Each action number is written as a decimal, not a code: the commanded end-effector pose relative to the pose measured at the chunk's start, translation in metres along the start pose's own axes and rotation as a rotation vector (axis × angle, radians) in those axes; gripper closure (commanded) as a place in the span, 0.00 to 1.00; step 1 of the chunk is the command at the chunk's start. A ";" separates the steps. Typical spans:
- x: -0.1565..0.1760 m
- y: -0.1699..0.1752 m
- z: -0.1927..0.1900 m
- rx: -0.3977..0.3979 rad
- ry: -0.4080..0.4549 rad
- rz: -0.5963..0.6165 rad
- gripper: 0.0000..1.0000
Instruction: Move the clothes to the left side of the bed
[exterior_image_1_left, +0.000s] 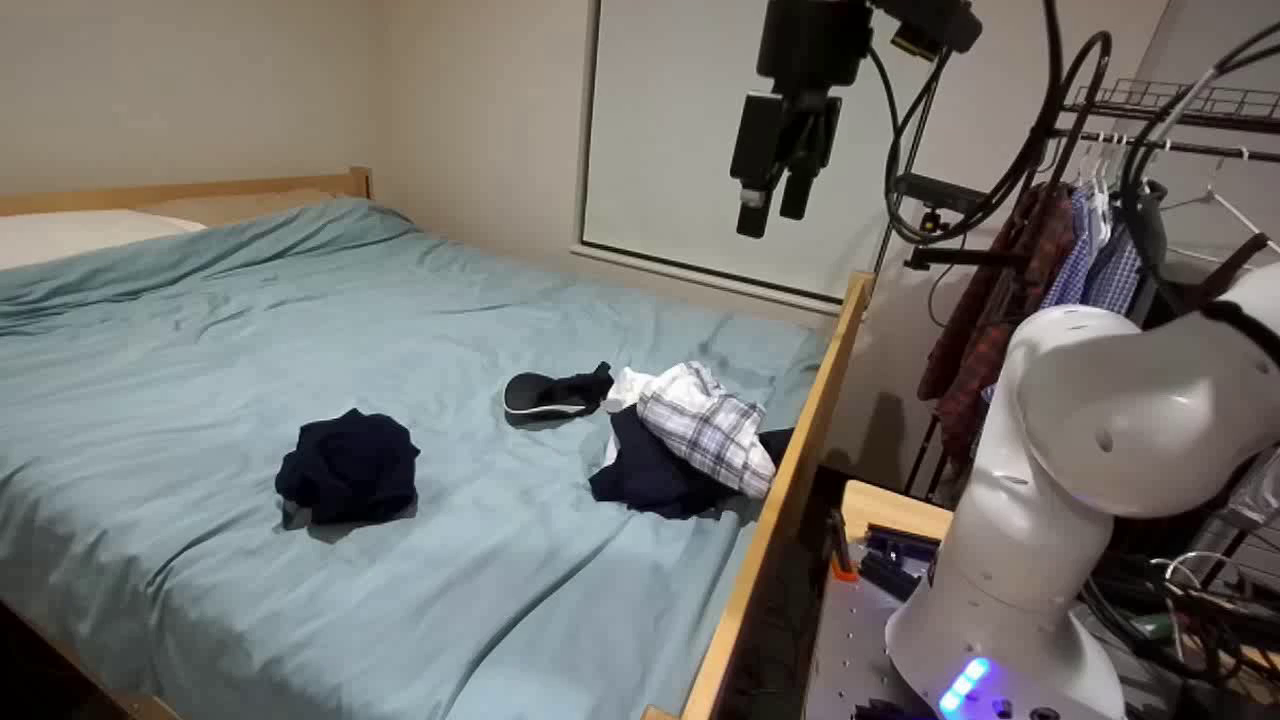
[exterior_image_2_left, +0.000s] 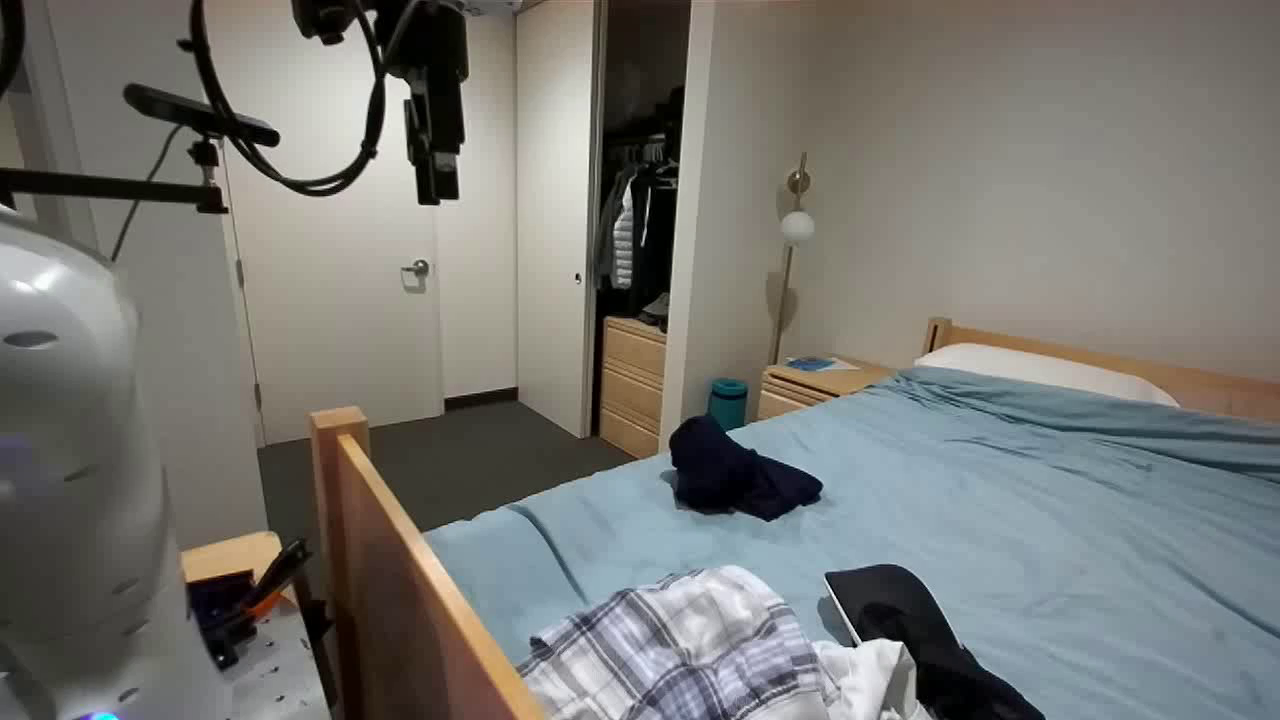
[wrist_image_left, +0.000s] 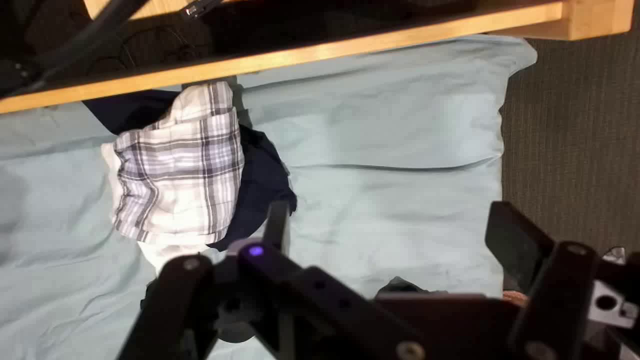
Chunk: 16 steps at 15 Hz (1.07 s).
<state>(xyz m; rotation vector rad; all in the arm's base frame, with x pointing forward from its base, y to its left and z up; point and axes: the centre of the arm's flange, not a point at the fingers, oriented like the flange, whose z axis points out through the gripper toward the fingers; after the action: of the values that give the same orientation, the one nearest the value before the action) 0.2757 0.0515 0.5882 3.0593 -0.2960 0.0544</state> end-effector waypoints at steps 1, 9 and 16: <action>0.000 0.000 0.000 0.000 0.000 0.000 0.00; 0.044 0.094 0.129 0.062 0.018 0.275 0.00; 0.070 0.141 0.236 0.103 -0.061 0.377 0.00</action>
<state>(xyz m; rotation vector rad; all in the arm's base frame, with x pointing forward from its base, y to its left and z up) 0.3046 -0.0992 0.3932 3.0639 -0.8900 0.0244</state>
